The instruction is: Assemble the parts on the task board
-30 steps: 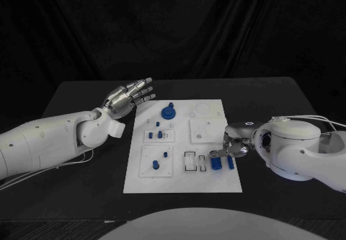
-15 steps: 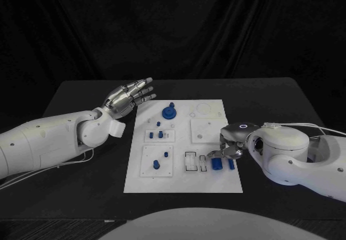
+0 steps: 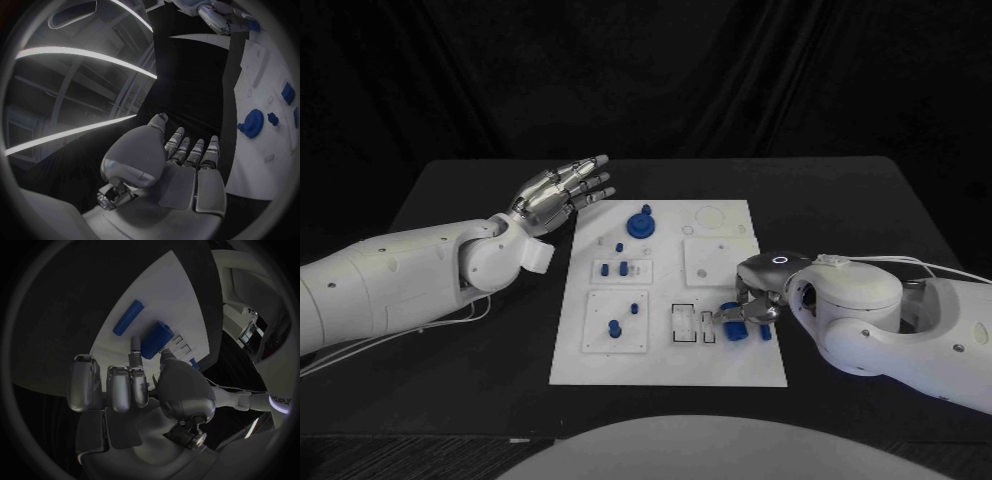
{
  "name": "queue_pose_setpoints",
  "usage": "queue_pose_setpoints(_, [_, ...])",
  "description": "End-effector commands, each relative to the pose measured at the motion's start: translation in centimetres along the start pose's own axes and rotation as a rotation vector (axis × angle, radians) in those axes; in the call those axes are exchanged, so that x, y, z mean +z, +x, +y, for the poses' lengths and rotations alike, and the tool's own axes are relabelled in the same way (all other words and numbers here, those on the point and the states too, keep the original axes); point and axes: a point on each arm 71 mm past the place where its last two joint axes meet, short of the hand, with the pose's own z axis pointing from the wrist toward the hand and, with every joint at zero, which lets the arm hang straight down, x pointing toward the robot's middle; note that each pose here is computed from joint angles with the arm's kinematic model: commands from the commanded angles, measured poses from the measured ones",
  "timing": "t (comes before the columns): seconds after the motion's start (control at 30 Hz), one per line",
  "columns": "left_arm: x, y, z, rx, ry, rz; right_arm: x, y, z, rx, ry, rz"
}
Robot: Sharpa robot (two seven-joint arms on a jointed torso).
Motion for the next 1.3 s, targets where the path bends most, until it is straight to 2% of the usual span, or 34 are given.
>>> queue_pose_setpoints(0.03, [0.14, 0.17, -0.03, -0.014, 0.011, 0.010, 0.1, 0.5, -0.1, -0.009, 0.019, 0.024])
queue_pose_setpoints(0.23, [0.28, 0.23, 0.03, -0.016, 0.011, 0.015, 0.3, 1.2, 0.0, 0.016, 0.015, 0.094])
queue_pose_setpoints(0.4, [0.36, 0.27, 0.07, -0.018, 0.011, 0.019, 0.4, 1.5, 0.0, 0.053, 0.012, 0.120])
queue_pose_setpoints(0.57, [0.41, 0.27, 0.09, -0.019, 0.011, 0.021, 0.6, 1.7, -0.1, 0.156, 0.005, 0.139])
queue_pose_setpoints(0.8, [0.41, 0.19, 0.09, -0.019, 0.012, 0.021, 0.4, 1.8, -0.2, 0.359, 0.002, 0.150])
queue_pose_setpoints(0.97, [0.41, 0.15, 0.10, -0.019, 0.012, 0.021, -0.1, 2.0, -0.9, 0.602, 0.018, 0.178])
queue_pose_setpoints(1.17, [0.50, 0.17, 0.14, -0.019, 0.011, 0.021, -0.8, 0.7, -1.6, 0.864, 0.039, 0.159])
queue_pose_setpoints(1.3, [0.61, 0.24, 0.20, -0.019, 0.010, 0.023, -1.2, 0.0, -1.6, 0.950, 0.044, 0.138])
